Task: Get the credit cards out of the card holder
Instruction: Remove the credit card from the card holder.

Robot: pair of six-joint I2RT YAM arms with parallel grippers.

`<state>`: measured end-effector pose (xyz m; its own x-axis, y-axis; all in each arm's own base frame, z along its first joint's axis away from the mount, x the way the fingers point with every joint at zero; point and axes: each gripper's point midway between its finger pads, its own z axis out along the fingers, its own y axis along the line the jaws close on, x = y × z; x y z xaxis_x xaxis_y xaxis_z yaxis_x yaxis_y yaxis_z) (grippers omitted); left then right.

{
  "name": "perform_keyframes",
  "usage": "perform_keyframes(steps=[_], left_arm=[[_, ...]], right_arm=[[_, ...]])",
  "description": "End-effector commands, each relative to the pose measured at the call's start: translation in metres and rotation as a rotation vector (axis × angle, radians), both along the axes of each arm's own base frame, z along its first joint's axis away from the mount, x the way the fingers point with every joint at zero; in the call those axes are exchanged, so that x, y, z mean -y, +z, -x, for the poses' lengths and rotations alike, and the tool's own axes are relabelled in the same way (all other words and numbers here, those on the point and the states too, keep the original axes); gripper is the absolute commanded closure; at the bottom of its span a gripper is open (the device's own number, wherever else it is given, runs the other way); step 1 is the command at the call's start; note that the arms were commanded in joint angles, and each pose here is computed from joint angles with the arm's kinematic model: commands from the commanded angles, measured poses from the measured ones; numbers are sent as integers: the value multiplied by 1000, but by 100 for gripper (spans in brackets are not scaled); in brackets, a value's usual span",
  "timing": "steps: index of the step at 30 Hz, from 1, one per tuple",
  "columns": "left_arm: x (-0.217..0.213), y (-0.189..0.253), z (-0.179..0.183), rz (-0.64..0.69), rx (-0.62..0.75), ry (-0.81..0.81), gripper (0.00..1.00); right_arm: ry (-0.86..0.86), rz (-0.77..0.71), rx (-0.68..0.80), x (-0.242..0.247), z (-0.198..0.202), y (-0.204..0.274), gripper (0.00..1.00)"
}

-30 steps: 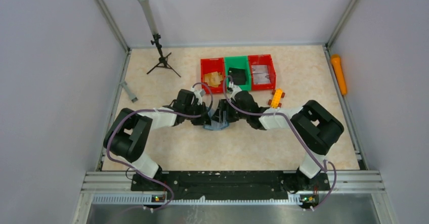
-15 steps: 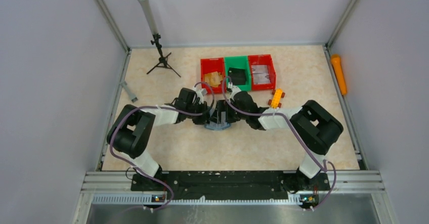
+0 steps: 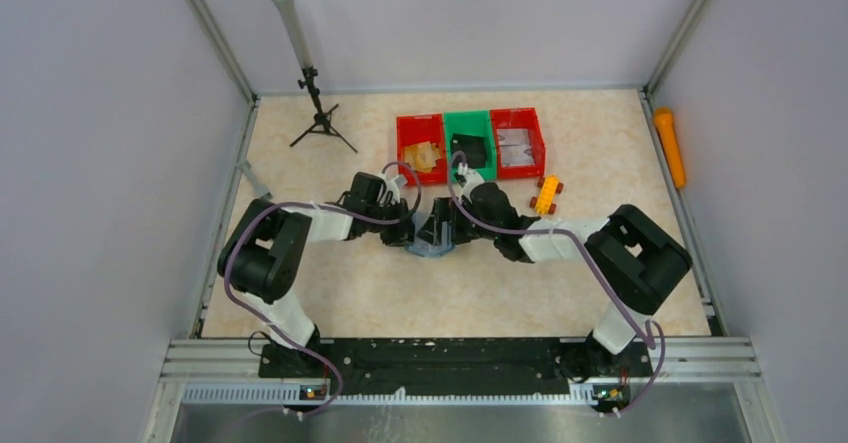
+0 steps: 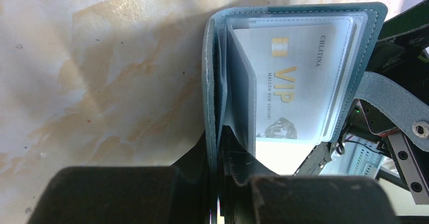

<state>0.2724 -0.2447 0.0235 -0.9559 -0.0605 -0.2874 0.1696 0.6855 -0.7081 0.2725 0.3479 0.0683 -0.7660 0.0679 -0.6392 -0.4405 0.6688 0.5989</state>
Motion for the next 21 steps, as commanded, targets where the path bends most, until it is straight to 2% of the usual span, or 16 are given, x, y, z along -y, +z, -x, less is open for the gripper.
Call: perform_keyframes(steps=[1, 5, 10, 15, 17, 21], left_arm=[[-7, -17, 3, -20, -48, 13, 100], [-10, -15, 1, -27, -35, 23, 100], [-11, -13, 1, -12, -57, 38, 100], [-14, -9, -1, -17, -54, 57, 98], [-17, -9, 0, -26, -56, 64, 97], [-22, -6, 0, -26, -53, 79, 93]], right_arm=[[-13, -82, 67, -2, -9, 32, 4], [-38, -77, 50, 2, -13, 28, 12], [-83, -41, 19, 10, -19, 18, 42], [-98, -25, 0, 13, -22, 14, 68], [-101, -24, -1, 13, -23, 14, 74], [-106, -18, -3, 14, -23, 12, 79]])
